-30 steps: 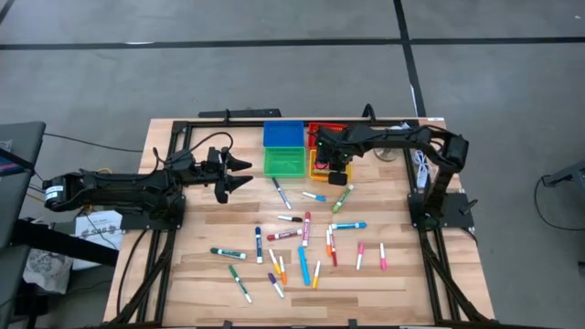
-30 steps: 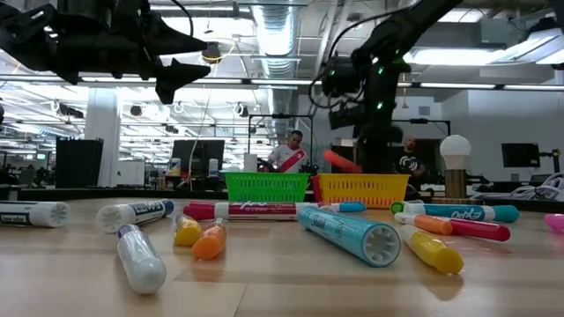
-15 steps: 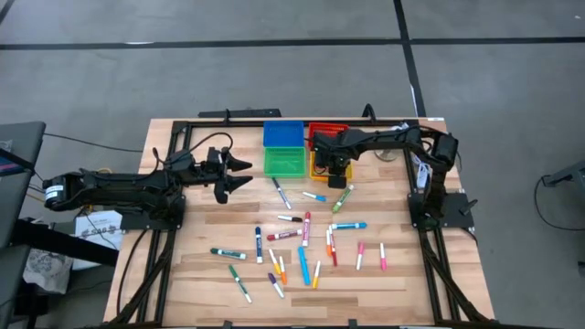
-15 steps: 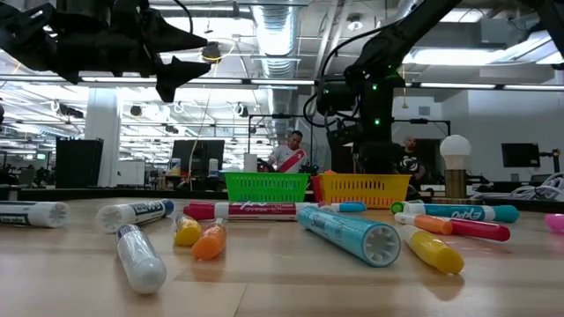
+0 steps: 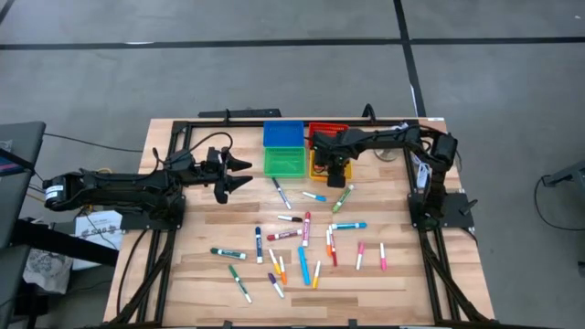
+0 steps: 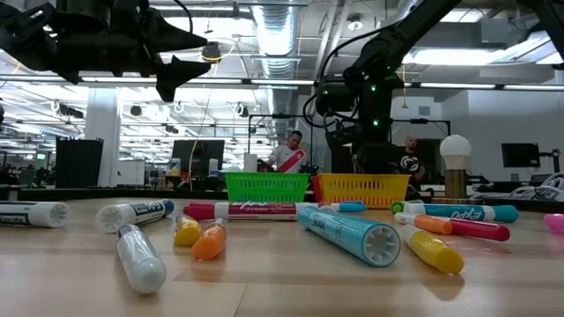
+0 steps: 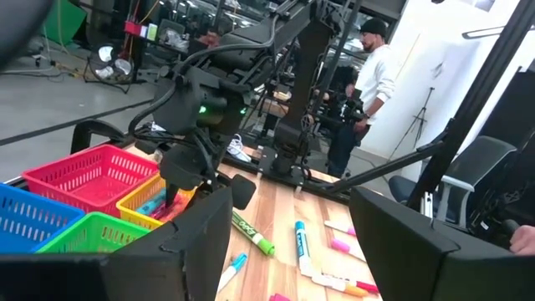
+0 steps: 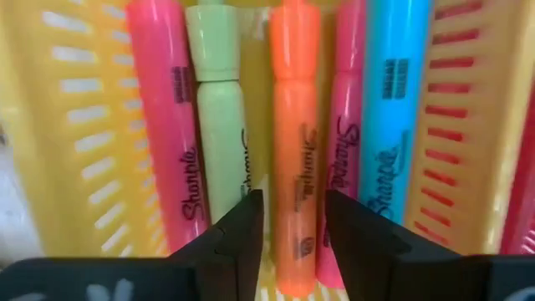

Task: Pick & Place Markers
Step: Put the orange highlighter pen into the yellow bin, then put the large blue highlighter pen into the yellow bin

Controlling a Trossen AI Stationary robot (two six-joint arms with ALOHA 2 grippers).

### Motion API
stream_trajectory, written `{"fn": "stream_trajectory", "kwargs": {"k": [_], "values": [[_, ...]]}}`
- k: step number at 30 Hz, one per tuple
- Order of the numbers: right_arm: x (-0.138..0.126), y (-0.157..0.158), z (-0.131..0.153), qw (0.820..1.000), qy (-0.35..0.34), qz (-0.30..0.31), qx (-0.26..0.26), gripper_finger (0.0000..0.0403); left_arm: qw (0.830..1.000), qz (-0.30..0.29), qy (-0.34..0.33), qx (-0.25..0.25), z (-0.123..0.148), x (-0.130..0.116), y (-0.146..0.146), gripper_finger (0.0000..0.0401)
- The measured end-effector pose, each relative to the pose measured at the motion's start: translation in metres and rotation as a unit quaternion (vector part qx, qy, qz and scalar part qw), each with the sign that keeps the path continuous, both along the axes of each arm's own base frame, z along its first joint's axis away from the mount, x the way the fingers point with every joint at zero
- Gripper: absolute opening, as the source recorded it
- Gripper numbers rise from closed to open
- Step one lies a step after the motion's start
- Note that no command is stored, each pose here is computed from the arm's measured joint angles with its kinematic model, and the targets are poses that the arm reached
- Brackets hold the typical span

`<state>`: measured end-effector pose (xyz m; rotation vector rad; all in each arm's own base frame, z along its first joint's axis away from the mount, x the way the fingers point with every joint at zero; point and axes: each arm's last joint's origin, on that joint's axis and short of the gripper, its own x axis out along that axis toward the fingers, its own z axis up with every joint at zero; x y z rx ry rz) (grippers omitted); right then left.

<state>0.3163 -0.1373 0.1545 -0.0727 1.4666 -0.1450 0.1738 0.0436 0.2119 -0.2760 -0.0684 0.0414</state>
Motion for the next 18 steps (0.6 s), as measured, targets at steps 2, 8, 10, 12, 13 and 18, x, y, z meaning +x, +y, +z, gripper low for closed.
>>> {"fn": "stream_trajectory", "kwargs": {"k": [2,8,10,12,13,18], "values": [[0.003,-0.002,0.005,1.000,-0.007,0.001,-0.006,0.0139,1.000,0.000,0.000,0.002,0.000,0.000,0.000,0.0242],[0.012,-0.005,0.027,1.000,-0.010,0.002,-0.011,0.0155,1.000,0.000,0.000,0.003,0.000,0.000,0.000,0.0242],[0.014,-0.005,0.037,1.000,-0.007,0.002,-0.010,0.0154,1.000,0.000,0.000,0.004,0.000,0.000,0.000,0.0242],[0.016,-0.006,0.047,1.000,-0.007,0.003,-0.009,0.0151,1.000,0.000,0.000,0.004,0.000,0.000,0.000,0.0242],[0.017,-0.006,0.051,1.000,-0.005,0.003,-0.009,0.0149,1.000,0.000,0.000,0.004,0.000,0.000,0.000,0.0242],[0.021,-0.003,0.075,1.000,-0.002,-0.007,0.003,0.0138,1.000,0.000,0.000,0.004,0.000,0.000,0.000,0.0242]]}}
